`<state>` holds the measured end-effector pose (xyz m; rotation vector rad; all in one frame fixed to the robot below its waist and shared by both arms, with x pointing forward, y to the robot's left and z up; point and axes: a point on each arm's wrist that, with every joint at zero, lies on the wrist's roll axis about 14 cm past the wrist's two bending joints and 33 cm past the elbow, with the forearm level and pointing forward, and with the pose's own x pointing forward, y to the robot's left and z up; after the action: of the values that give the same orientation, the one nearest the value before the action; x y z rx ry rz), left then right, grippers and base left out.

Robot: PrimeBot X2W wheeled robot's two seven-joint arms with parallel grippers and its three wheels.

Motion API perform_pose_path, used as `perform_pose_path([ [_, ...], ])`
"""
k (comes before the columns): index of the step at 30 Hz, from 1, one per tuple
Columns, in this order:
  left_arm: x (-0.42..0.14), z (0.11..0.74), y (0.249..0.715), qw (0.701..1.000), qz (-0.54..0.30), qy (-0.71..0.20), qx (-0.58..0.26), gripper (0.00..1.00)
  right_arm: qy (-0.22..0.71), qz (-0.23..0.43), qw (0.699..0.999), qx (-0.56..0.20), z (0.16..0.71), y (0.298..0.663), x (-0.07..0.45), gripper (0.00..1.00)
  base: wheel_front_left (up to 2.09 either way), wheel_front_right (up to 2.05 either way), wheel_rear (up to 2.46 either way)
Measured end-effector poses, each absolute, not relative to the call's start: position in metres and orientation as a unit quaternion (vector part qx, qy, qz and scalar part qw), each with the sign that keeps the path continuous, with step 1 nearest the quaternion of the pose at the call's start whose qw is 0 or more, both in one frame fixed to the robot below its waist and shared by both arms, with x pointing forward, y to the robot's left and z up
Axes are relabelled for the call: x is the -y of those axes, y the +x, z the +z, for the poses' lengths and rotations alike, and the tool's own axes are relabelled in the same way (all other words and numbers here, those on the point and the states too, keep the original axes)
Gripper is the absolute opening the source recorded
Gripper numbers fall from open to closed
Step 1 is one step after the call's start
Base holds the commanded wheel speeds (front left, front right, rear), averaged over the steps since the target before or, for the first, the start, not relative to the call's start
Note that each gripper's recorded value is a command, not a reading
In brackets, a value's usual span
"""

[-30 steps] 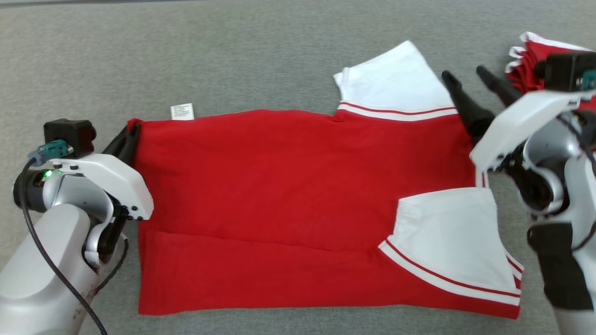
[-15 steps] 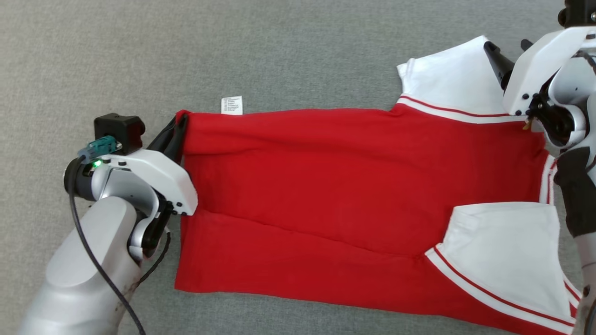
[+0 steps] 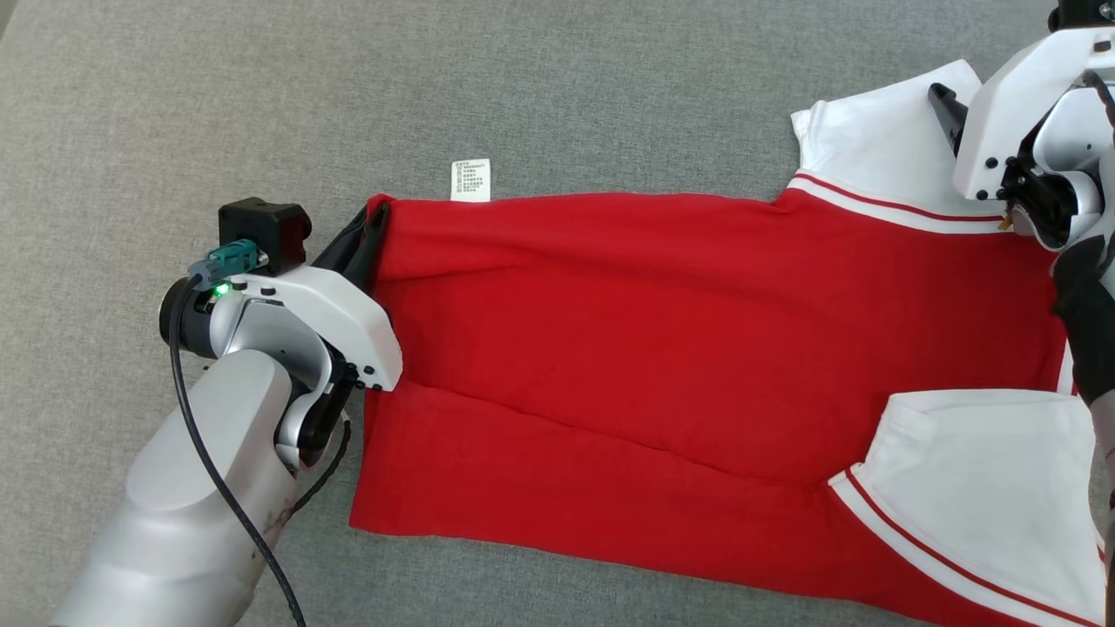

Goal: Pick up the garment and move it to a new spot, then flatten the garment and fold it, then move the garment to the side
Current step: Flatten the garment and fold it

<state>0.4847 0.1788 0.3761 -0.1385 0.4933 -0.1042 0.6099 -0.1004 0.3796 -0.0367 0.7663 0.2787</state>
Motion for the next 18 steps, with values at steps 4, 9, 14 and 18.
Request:
perform_pose_path([
  [4,-0.179,0.375,0.486,0.966,-0.053,-0.067,-0.245,0.0,-0.029,0.14,0.914,-0.38,0.378,0.611,0.096,1.0,0.0,0.0,0.0],
  [9,-0.181,0.375,0.487,0.966,-0.053,-0.066,-0.244,0.0,-0.041,0.143,0.91,-0.387,0.373,0.609,0.095,0.73,0.0,0.0,0.0],
  [14,-0.183,0.371,0.487,0.965,-0.05,-0.066,-0.25,0.0,-0.043,0.143,0.909,-0.389,0.369,0.61,0.094,0.46,0.0,0.0,0.0],
  [18,-0.185,0.37,0.489,0.964,-0.049,-0.064,-0.252,0.0,-0.043,0.142,0.909,-0.389,0.366,0.613,0.093,0.36,0.0,0.0,0.0],
])
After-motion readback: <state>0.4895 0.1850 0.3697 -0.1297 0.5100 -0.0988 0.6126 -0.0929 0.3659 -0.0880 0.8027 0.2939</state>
